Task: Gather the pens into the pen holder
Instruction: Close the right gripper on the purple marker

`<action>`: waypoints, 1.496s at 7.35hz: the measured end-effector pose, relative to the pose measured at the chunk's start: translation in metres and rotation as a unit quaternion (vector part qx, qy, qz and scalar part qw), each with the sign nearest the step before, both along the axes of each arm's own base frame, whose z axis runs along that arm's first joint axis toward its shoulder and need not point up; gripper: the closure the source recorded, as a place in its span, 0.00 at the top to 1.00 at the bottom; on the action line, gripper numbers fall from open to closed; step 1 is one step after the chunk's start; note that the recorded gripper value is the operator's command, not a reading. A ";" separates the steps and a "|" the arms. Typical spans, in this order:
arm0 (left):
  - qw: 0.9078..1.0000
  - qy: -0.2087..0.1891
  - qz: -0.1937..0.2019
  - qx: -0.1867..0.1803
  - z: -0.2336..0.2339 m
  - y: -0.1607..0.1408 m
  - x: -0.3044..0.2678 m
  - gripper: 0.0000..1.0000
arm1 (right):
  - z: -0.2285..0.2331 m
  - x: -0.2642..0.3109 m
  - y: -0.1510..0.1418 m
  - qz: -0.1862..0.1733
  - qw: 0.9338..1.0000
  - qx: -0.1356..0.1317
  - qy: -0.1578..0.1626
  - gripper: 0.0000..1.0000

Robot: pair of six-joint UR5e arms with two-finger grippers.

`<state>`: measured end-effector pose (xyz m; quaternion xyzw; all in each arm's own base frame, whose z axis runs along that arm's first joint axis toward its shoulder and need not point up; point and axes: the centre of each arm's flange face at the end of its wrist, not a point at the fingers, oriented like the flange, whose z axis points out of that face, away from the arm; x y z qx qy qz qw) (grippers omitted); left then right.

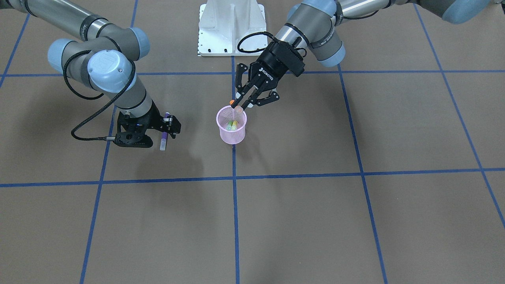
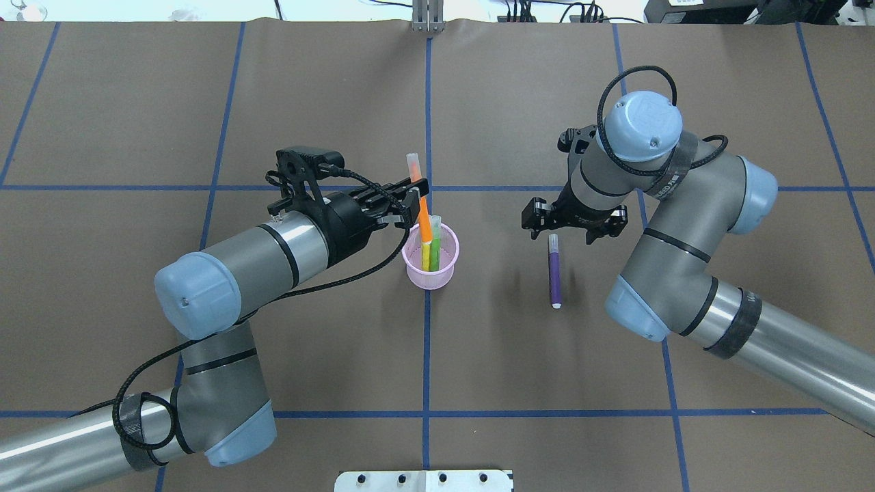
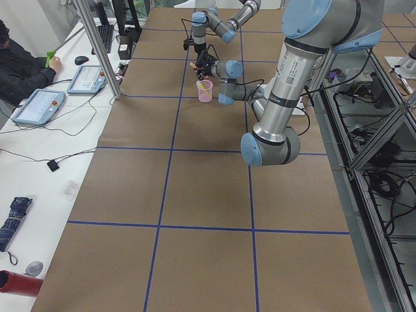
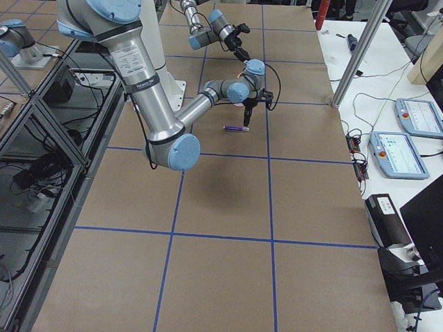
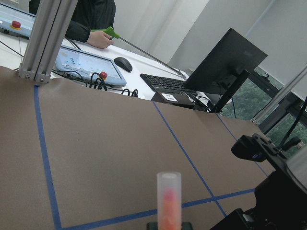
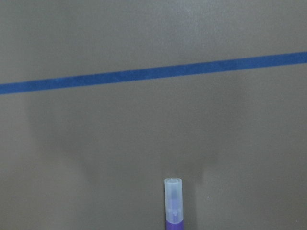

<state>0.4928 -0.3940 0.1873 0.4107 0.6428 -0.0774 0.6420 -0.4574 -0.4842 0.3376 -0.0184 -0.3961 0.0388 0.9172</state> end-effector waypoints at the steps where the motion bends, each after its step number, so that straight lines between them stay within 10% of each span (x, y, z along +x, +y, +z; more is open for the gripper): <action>1: 1.000 0.001 0.000 0.000 -0.001 0.000 0.000 0.00 | 0.008 -0.006 0.005 -0.003 1.000 0.004 0.000 0.93; 11: 1.000 -0.013 0.000 -0.006 0.012 -0.004 0.009 0.00 | 0.031 -0.025 0.007 -0.011 1.000 -0.003 0.019 0.72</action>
